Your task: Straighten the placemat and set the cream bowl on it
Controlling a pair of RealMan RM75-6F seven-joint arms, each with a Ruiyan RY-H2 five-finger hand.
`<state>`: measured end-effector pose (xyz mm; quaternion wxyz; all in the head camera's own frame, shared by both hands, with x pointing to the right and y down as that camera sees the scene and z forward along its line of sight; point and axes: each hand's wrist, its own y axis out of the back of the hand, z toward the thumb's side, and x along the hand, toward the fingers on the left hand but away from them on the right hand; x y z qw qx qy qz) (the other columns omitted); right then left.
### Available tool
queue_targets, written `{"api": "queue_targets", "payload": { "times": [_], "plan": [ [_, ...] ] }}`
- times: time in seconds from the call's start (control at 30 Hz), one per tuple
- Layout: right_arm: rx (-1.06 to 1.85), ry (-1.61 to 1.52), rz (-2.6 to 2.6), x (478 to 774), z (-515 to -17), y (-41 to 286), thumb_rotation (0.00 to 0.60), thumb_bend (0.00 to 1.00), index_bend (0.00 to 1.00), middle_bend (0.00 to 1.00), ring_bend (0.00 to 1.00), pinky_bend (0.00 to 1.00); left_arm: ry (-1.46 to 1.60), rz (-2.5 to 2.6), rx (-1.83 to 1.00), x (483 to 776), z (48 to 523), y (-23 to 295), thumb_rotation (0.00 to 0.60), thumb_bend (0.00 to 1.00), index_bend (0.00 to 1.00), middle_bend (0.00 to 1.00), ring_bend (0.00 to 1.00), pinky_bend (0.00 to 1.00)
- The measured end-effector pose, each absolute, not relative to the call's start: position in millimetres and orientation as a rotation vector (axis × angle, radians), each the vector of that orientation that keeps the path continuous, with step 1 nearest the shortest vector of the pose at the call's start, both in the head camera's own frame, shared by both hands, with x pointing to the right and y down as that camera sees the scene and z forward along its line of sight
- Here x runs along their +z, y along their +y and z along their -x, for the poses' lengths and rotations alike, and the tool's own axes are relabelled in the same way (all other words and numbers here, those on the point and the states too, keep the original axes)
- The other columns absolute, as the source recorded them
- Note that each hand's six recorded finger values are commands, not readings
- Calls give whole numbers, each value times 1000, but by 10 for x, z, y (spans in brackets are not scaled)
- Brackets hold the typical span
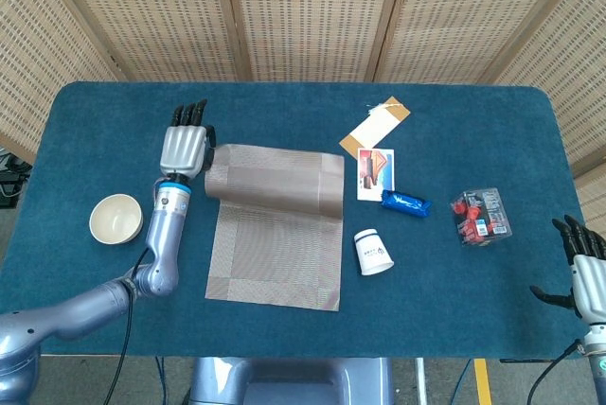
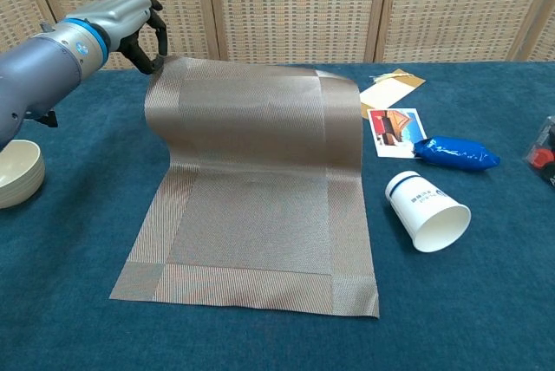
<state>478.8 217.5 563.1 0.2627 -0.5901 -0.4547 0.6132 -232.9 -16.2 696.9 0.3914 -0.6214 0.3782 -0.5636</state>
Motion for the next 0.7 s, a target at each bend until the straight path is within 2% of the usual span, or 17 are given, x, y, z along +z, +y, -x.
{"api": "queue_targets", "payload": {
  "times": [0.07,0.13,0.27,0.37,0.7],
  "plan": [
    [1668,-1226,1588,5641,-4796,2174,600,17,92,0,0,0,955,1534,-1448,7004,2375,-238,600,544,556,0,0,0],
    [1675,-1225,1582,5647,-4800,2172,600,17,92,0,0,0,953,1512,-1456,7032,2398,-284,600,488,488,0,0,0],
    [1680,-1223,1576,5657,-4801,2171,600,18,92,0,0,0,943,1521,-1454,7098,2394,-296,600,257,254,0,0,0],
    [1681,-1219,1577,5663,-4793,2174,600,18,92,0,0,0,915,1515,-1444,7110,2421,-265,600,202,164,0,0,0],
    [1658,-1183,1606,5677,-4692,2211,600,17,92,0,0,0,891,1475,-1372,6915,2733,-89,600,199,141,0,0,0]
  ]
}}
